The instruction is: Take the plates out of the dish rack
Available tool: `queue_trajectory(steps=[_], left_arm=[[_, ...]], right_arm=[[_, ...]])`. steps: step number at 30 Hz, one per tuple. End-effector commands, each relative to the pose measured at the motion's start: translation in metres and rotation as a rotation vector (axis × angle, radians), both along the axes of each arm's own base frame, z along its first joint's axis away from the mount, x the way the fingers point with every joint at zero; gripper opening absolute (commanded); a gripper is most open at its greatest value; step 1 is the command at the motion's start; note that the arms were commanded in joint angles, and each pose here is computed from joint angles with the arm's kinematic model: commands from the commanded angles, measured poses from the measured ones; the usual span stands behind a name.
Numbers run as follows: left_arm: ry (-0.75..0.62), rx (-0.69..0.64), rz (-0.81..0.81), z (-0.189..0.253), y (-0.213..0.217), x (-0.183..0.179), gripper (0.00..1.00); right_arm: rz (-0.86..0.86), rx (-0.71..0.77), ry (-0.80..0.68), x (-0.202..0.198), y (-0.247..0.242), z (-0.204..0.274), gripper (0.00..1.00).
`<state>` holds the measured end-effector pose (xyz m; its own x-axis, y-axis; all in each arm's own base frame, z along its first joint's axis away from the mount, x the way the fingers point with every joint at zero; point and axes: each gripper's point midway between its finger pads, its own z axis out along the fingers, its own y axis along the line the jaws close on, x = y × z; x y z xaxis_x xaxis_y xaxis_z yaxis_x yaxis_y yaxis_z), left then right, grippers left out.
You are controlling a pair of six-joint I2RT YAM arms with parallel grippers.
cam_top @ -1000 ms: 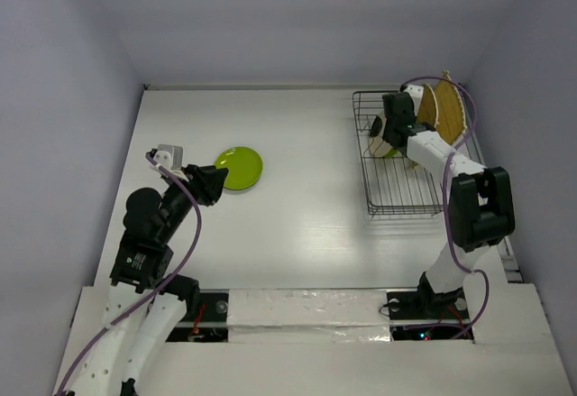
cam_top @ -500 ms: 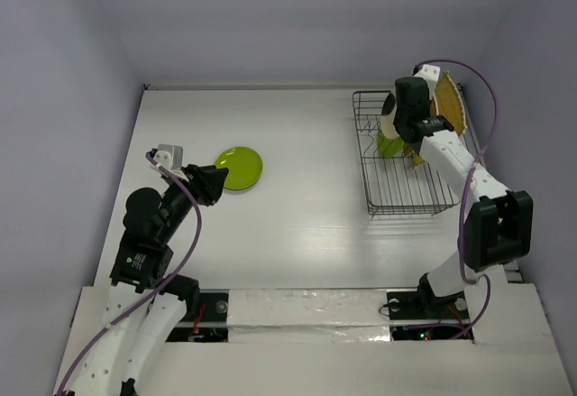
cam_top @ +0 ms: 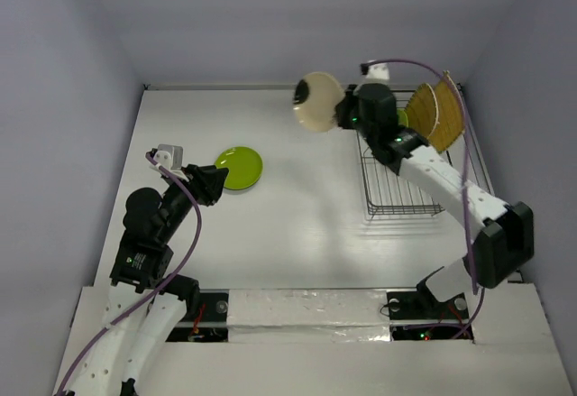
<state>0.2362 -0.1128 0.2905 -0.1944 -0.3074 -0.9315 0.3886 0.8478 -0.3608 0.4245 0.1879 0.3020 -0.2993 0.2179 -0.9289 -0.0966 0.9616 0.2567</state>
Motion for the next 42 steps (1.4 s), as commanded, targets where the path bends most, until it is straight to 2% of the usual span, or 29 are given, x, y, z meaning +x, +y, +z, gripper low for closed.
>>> queue_trajectory(steps=[1,3,7,8,10,18,20,23,26,30,33,34,37,42], left_arm=[[-0.081,-0.02,0.001,0.028,0.001,-0.001,0.34],[-0.078,-0.019,0.013,0.028,0.004,-0.001,0.34],[-0.081,-0.02,0.016,0.028,0.004,-0.001,0.34],[-0.081,-0.02,0.016,0.028,0.004,-0.001,0.34],[-0.083,-0.02,0.015,0.029,0.004,-0.001,0.34],[-0.086,-0.021,0.01,0.029,0.004,-0.002,0.34],[-0.09,-0.023,0.009,0.031,0.004,-0.003,0.34],[-0.09,-0.023,0.01,0.031,0.004,-0.003,0.34],[-0.09,-0.024,0.007,0.031,0.003,-0.004,0.34],[-0.09,-0.024,0.007,0.03,0.003,-0.003,0.34],[-0.091,-0.024,0.01,0.031,0.004,-0.004,0.34],[-0.091,-0.024,0.01,0.031,0.004,-0.004,0.34],[-0.092,-0.023,0.01,0.031,0.004,-0.003,0.34],[-0.096,-0.025,0.009,0.032,0.004,-0.004,0.34]], right_arm=[[0.316,0.209,0.049,-0.005,0.113,-0.026,0.0],[0.441,0.313,0.097,-0.01,0.161,-0.041,0.0],[0.547,0.433,0.157,-0.014,0.21,-0.054,0.0],[0.564,0.437,0.197,-0.015,0.224,-0.073,0.0],[0.588,0.485,0.22,-0.016,0.24,-0.076,0.0],[0.599,0.567,0.375,-0.019,0.276,-0.135,0.01],[0.592,0.565,0.387,-0.018,0.278,-0.142,0.05],[0.584,0.545,0.408,-0.021,0.28,-0.152,0.18],[0.567,0.521,0.404,-0.02,0.275,-0.155,0.24],[0.563,0.482,0.399,-0.021,0.271,-0.156,0.44],[0.537,0.45,0.383,-0.019,0.263,-0.152,0.46],[0.527,0.425,0.379,-0.02,0.259,-0.155,0.51],[0.472,0.355,0.349,-0.019,0.24,-0.152,0.57],[0.414,0.274,0.288,-0.025,0.209,-0.139,0.6]])
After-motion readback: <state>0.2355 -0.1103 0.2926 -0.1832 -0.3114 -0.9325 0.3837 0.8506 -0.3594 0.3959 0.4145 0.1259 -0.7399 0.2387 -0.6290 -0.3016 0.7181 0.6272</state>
